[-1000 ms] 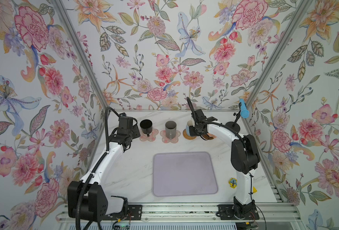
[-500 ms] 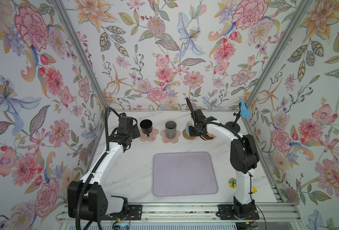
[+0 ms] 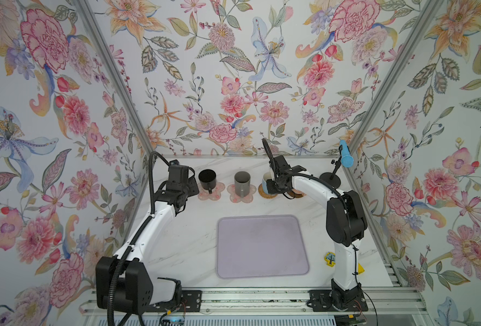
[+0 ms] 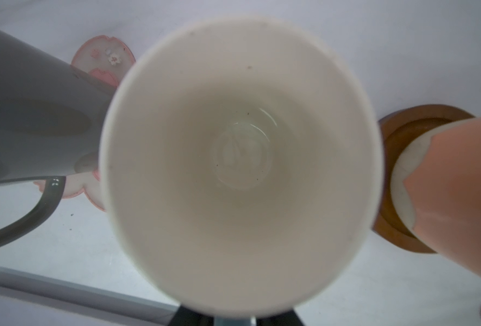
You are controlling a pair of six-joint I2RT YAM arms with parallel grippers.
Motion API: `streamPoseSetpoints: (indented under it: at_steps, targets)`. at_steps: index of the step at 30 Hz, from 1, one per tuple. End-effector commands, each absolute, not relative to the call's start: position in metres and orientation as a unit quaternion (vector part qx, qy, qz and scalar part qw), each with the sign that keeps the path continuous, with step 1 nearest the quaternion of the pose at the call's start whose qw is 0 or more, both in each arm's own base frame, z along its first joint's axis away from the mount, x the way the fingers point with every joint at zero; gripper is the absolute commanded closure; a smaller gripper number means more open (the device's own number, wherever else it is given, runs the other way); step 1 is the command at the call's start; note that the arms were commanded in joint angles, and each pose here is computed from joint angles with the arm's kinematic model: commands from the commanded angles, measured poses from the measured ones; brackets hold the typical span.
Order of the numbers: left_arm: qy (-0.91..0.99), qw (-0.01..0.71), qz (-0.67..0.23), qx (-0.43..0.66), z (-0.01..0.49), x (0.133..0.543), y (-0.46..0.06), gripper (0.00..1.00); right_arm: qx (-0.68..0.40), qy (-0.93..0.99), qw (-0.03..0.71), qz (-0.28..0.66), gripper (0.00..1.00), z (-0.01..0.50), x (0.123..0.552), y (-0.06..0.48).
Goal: Place cups on coasters
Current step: Place the cup on the coaster.
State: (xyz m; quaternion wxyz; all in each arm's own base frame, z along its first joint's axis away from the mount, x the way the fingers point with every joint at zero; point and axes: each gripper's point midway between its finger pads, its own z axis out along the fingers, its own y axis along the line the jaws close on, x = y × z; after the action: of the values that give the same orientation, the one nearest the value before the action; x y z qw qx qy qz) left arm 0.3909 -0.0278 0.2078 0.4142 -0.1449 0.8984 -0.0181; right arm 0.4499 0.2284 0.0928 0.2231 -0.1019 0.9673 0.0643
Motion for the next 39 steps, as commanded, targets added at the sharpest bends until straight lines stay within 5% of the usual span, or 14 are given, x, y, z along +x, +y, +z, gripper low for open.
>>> streamPoseSetpoints:
  at_steps: [1,39]
  targets:
    - [0.895,0.421,-0.02,-0.143,0.216,0.39,-0.025,0.36,-0.103,0.963,0.24,0.064,0.7,0.108,0.455,0.233]
    - [0.907,0.408,0.025,-0.097,0.2,0.385,-0.018,0.29,-0.115,0.947,0.294,0.059,0.49,0.172,0.414,0.208]
